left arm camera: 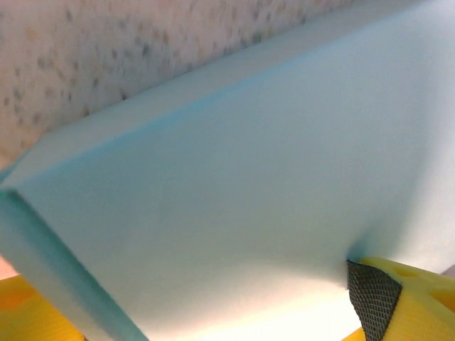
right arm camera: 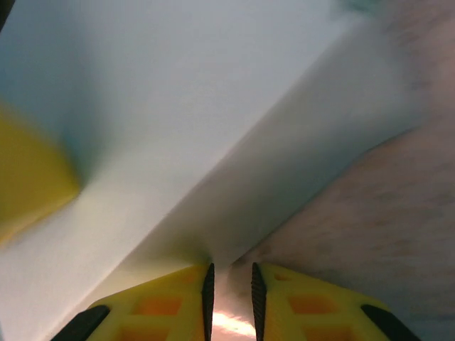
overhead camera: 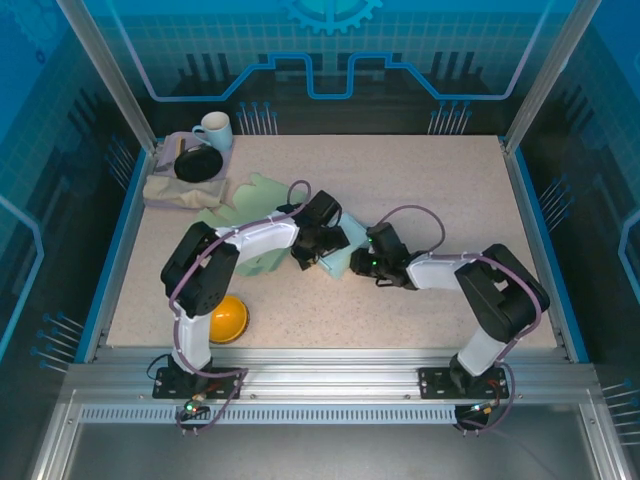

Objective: Fold the paper box

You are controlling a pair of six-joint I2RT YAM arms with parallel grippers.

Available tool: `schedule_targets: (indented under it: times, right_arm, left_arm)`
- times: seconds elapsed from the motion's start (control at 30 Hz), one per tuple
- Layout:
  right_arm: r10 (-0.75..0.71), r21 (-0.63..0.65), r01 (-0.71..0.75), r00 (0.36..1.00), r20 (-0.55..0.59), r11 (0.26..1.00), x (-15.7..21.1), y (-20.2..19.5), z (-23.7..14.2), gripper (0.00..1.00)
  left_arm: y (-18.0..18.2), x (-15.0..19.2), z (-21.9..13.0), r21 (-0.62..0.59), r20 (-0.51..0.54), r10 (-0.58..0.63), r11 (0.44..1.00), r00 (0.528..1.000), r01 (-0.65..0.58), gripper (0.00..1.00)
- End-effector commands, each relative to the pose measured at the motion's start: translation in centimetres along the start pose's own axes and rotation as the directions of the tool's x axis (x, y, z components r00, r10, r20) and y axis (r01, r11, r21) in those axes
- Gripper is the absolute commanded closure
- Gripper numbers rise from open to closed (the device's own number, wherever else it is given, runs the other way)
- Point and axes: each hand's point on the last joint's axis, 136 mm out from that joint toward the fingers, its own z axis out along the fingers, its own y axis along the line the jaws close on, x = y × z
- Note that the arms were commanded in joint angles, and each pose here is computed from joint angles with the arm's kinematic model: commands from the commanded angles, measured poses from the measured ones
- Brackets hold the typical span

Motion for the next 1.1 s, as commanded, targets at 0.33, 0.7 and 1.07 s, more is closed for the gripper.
schedule_targets:
  times: [0.33,0.7,1.07]
  right_arm:
    - [0.047,0.089,-0.042,0.997,-0.062,0.995,-3.2,-5.4,-5.1,0.92]
    - [0.224,-0.070,-0.237,0.961,-0.162,0.969,-2.1,-3.3,-4.5,1.00]
    - [0.275,-0.082,-0.293,0.945,-0.178,0.953,-2.4,-4.2,-2.0,1.00]
  left_arm:
    - [-1.1,-2.8,-8.7,0.049,0.019,0.265,0.963,0.964,-0.266,0.10]
    - [-7.8,-7.9,-5.4,0.317,0.096,0.581,0.752,0.808,-0.578,0.16]
    - [-8.6,-7.5,-0.6,0.368,0.046,0.592,0.739,0.804,-0.565,0.20]
